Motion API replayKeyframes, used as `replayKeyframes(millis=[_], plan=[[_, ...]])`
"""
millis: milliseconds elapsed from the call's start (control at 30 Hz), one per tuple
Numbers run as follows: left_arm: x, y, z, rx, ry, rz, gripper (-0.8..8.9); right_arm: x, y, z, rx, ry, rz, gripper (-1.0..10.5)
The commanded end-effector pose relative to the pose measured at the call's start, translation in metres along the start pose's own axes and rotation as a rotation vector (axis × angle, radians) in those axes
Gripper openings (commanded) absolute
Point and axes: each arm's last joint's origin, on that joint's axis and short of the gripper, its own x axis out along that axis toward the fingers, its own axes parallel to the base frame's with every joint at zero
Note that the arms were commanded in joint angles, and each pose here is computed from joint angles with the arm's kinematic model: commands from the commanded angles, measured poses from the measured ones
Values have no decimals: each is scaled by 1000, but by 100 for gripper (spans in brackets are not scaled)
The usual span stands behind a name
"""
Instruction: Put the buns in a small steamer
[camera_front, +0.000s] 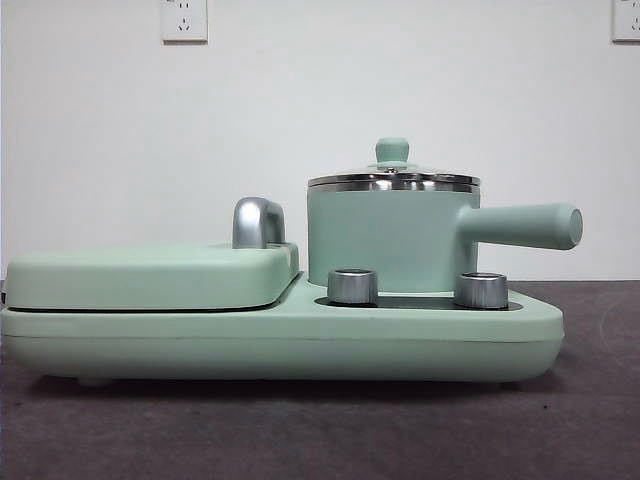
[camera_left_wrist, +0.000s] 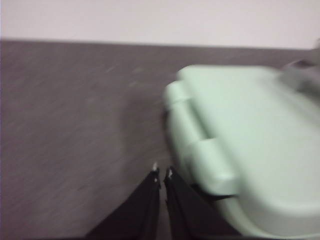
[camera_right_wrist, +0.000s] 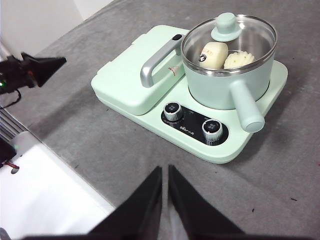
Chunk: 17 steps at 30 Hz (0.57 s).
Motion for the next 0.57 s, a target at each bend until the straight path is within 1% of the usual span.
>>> replayKeyframes(millis=[33, 133, 200, 267, 567], plan=[[2, 4, -3, 12, -44, 84, 24, -2, 1, 3, -17, -20, 10, 19], [5, 7, -11, 11, -68, 125, 24, -2, 1, 3, -17, -20, 10, 19], [7, 8, -16, 8, -59, 126, 24, -2, 1, 3, -17, -20, 10, 19], [7, 8, -20, -18, -25, 127, 24, -2, 1, 3, -17, -20, 10, 19], [7, 8, -20, -18, -26, 132, 24, -2, 1, 3, -18, -22, 10, 19]])
